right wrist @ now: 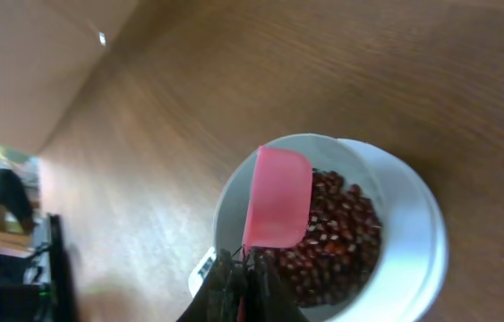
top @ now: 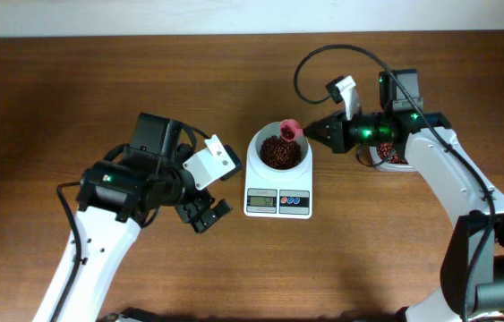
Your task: Scoop and weigh 50g on scale
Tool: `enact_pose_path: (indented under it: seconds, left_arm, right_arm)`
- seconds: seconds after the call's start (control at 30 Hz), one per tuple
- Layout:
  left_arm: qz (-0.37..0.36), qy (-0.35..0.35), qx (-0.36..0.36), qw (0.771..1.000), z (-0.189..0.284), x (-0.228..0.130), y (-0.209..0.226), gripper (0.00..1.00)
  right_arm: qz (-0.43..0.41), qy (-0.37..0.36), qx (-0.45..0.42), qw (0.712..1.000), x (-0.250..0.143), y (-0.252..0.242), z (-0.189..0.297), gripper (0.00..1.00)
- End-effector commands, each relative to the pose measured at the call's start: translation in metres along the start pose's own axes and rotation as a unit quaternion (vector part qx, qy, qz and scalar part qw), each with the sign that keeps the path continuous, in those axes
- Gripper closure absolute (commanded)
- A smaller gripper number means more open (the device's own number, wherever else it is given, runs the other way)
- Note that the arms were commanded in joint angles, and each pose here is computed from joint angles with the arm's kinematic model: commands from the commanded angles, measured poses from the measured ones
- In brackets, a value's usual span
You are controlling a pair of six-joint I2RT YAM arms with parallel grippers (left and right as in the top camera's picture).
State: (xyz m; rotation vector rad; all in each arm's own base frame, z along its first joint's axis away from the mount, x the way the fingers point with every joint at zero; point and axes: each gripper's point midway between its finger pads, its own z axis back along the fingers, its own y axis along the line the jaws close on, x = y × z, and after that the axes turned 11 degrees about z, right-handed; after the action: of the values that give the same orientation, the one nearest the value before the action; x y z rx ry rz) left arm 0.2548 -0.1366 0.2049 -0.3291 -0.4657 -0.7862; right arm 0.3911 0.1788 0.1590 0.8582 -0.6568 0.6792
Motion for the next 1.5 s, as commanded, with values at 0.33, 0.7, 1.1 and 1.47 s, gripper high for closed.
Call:
enact_pose_path:
  seconds: [0.33, 0.7, 1.1, 1.47]
  left_arm:
    - [-0.012, -0.014, 0.0, 1.0, 0.007, 0.006, -0.001, 0.01]
    - [-0.012, -0.014, 0.0, 1.0, 0.007, 0.006, -0.001, 0.01]
    - [-0.012, -0.014, 0.0, 1.0, 0.007, 0.006, -0.001, 0.01]
    - [-0.012, -0.014, 0.0, 1.0, 0.007, 0.006, -0.001, 0.01]
  right_arm:
    - [-0.066, -0.074, 0.047, 0.994, 0.014, -0.014, 0.048, 0.96]
    - [-0.158, -0.133, -0.074, 0.976, -0.044, -0.087, 0.169, 0.96]
    - [-0.08, -0.069, -0.299, 0.949, -0.045, -0.086, 0.247, 0.96]
    - [-0.008, 0.184, -0.493, 0.85, -0.06, -0.09, 0.228, 0.96]
